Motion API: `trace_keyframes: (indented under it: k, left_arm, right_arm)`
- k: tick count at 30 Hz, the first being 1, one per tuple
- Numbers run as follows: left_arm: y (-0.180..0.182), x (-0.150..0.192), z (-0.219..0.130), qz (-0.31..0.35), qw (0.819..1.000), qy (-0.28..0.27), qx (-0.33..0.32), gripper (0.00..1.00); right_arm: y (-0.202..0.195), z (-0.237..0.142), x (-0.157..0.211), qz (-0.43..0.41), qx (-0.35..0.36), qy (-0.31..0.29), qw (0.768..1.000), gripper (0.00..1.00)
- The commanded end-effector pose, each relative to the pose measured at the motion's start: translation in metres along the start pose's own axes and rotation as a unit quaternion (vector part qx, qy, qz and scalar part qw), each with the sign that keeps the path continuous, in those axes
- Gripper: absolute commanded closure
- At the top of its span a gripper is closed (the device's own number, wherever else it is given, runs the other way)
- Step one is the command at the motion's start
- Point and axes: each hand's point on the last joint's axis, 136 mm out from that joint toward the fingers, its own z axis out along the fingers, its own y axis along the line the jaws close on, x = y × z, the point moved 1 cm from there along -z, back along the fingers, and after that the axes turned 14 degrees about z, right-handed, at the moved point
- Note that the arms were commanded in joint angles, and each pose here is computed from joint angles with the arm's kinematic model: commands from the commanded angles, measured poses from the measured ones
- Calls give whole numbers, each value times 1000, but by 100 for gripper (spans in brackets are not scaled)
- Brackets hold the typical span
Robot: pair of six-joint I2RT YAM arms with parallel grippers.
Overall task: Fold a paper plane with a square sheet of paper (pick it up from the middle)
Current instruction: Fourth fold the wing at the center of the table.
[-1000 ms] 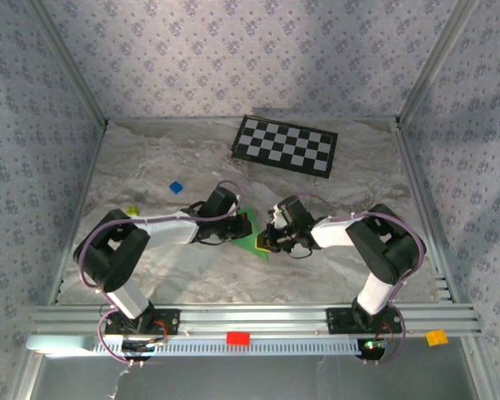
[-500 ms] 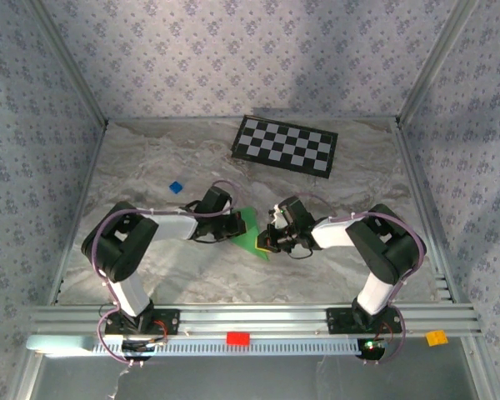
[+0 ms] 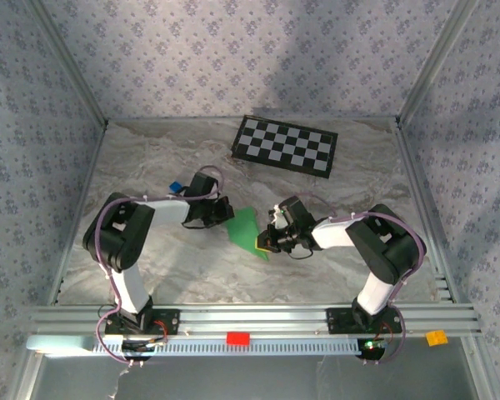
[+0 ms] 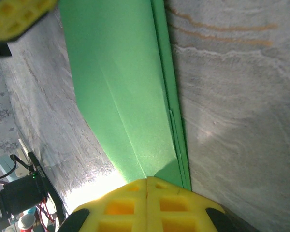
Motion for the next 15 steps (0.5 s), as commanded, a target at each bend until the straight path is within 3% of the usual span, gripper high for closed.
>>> trace_keyframes:
  k: [1,8,15]
  left_arm:
    - [19,-15,-1,7,999,-5,-38,98]
    - [20,-25,-11,11,999,-10,-43,98]
    - [-10,-29,-41,22,999,-43,-17,96]
  right_arm:
    - [-64,2,23,51,100,29,993,100]
    - [-64,2,23,48,97,30,994,100]
    - [-49,1,19,32,73,26,997,100]
